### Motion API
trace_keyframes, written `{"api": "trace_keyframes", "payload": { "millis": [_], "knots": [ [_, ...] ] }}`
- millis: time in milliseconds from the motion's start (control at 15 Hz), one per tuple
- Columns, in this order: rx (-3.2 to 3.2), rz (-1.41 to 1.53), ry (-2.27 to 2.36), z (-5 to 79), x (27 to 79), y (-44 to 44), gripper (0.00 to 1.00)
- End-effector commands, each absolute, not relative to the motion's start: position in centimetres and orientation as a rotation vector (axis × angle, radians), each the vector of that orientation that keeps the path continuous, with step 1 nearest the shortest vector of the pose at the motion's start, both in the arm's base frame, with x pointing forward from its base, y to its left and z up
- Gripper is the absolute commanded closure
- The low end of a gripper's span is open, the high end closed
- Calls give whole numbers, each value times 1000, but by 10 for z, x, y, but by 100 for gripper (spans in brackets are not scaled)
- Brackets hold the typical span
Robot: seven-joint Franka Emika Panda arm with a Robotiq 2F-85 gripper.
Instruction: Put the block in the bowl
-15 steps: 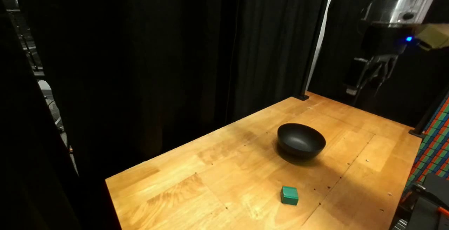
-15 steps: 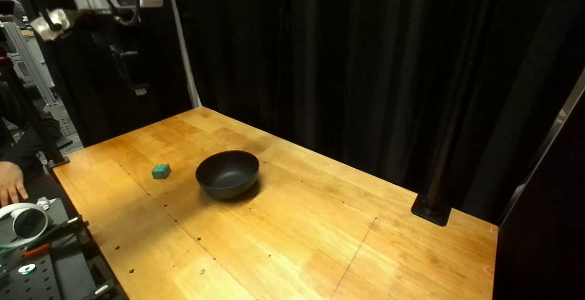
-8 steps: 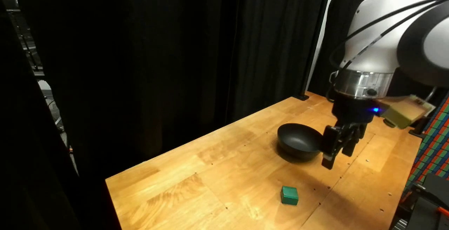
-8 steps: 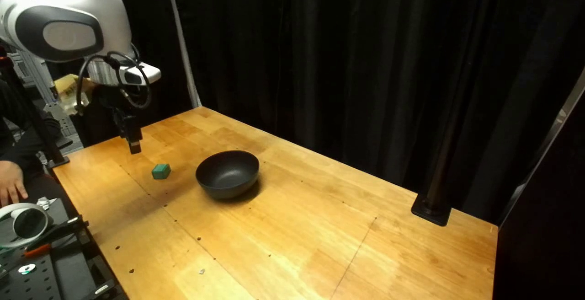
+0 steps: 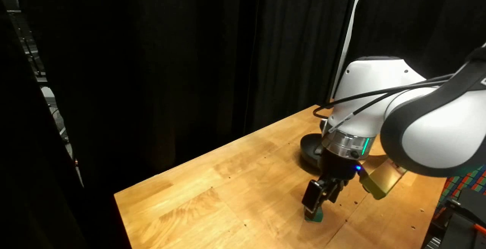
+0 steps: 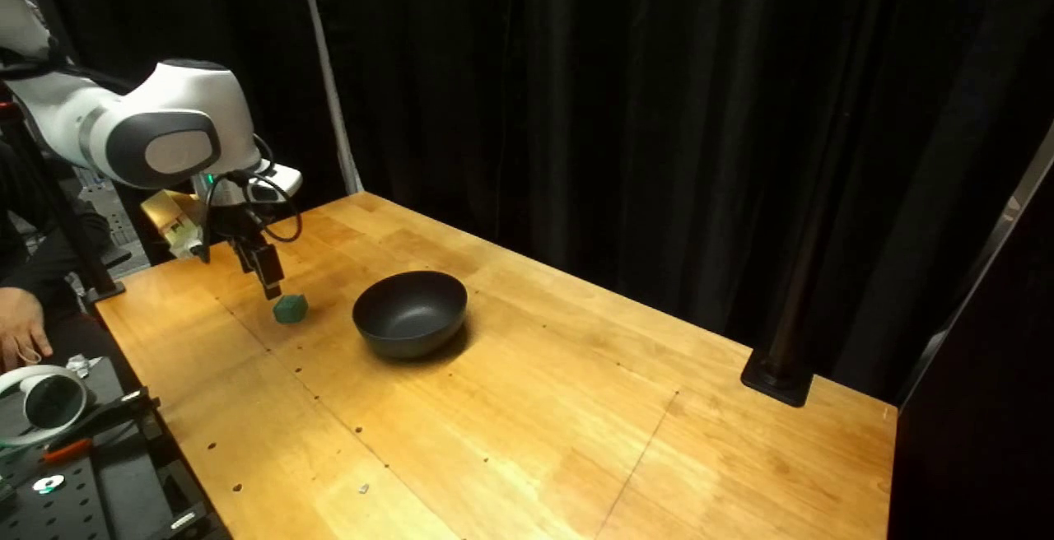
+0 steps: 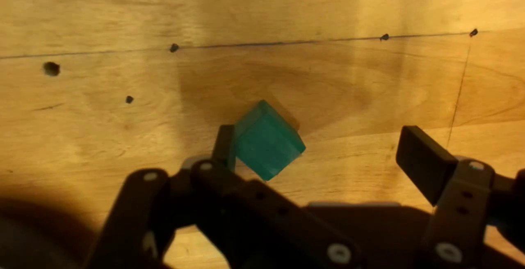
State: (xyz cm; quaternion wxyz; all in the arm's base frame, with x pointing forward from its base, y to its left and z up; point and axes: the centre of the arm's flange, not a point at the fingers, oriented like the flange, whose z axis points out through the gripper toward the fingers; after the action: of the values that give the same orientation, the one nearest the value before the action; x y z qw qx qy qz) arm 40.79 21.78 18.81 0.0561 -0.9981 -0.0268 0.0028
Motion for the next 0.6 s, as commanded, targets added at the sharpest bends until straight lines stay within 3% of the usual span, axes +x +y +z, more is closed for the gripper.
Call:
{"api": "trace_keyframes", "payload": {
  "millis": [0, 533],
  "knots": [
    [-3016, -21, -89, 158, 436, 240, 0],
    [-3063, -41, -64, 140, 458, 226, 0]
  ]
}}
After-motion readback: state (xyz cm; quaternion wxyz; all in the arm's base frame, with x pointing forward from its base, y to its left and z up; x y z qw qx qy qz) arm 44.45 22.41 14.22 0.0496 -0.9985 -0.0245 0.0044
